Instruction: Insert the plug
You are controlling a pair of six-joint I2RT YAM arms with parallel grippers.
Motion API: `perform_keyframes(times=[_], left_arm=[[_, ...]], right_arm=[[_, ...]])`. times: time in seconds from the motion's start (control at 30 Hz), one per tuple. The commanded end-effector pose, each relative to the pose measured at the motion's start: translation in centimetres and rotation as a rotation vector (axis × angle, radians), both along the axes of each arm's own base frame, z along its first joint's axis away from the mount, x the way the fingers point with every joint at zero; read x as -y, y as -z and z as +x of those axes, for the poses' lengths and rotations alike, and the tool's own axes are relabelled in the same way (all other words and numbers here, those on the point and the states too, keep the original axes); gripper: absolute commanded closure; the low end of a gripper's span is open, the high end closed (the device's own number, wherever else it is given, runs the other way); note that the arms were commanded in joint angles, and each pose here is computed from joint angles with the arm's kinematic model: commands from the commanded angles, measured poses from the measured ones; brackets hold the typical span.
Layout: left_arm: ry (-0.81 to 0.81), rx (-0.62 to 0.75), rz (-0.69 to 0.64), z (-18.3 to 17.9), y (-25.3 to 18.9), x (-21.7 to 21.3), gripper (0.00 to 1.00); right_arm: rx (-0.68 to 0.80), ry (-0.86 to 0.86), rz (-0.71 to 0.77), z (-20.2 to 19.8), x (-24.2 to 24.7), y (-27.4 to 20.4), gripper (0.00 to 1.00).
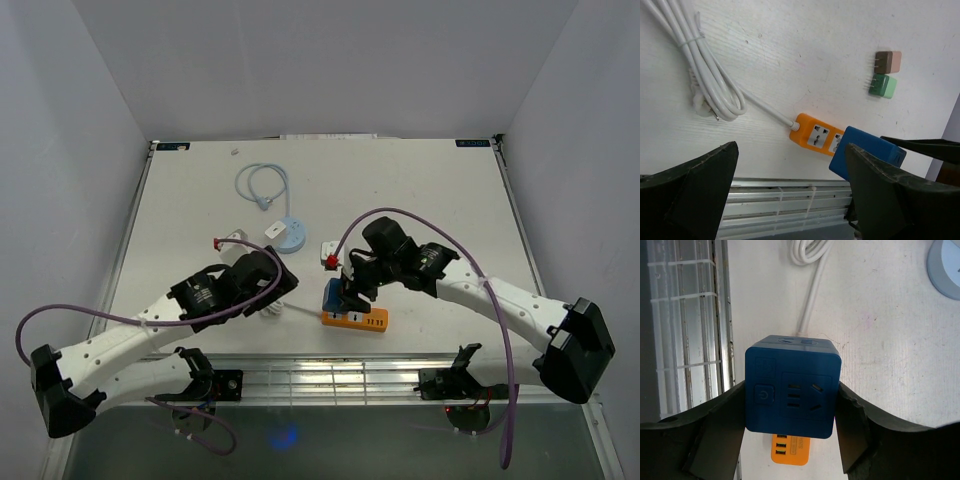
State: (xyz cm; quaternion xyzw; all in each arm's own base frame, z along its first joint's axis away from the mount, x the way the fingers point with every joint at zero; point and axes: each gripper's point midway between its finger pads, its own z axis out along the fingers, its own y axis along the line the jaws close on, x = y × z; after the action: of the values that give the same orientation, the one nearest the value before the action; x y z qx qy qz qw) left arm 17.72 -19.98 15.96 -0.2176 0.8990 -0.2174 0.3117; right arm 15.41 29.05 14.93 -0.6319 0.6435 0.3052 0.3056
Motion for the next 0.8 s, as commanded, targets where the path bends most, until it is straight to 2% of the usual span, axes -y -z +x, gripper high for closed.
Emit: perform_keyframes(times=[0.0, 0.1, 0.13, 0.27, 0.5, 0.77], left_arm=[[-0.137, -0.01, -0.014, 0.6, -0.2, -2.8, 0.02], [-0.106, -0.013, -0.039, 1.9, 0.0, -3.3, 0.03], [-0.144, -0.012, -0.063, 3.1, 0.4, -4.1, 0.03], [-0.104, -0.047, -0.124, 3.7, 1.4, -4.1, 0.03], [-0.078, -0.085, -0.084, 4.4, 2.7, -3.7, 0.03], [-0.098, -0.053, -0.082, 4.9, 2.1, -4.3, 0.03]], right_arm=[[0.046, -0.054, 0.056, 0.3, -1.4, -1.8, 0.87], [0.027, -0.066, 0.031, 0.2, -1.6, -1.3, 0.88], [0.023, -0.071, 0.021, 0.2, -1.7, -1.1, 0.88], [0.008, -0.076, -0.002, -0.3, -1.7, -0.3, 0.89], [-0.014, -0.091, -0.045, -0.7, -1.7, 0.9, 0.89], [-0.026, -0.078, -0.102, -0.5, -1.5, 2.5, 0.9]])
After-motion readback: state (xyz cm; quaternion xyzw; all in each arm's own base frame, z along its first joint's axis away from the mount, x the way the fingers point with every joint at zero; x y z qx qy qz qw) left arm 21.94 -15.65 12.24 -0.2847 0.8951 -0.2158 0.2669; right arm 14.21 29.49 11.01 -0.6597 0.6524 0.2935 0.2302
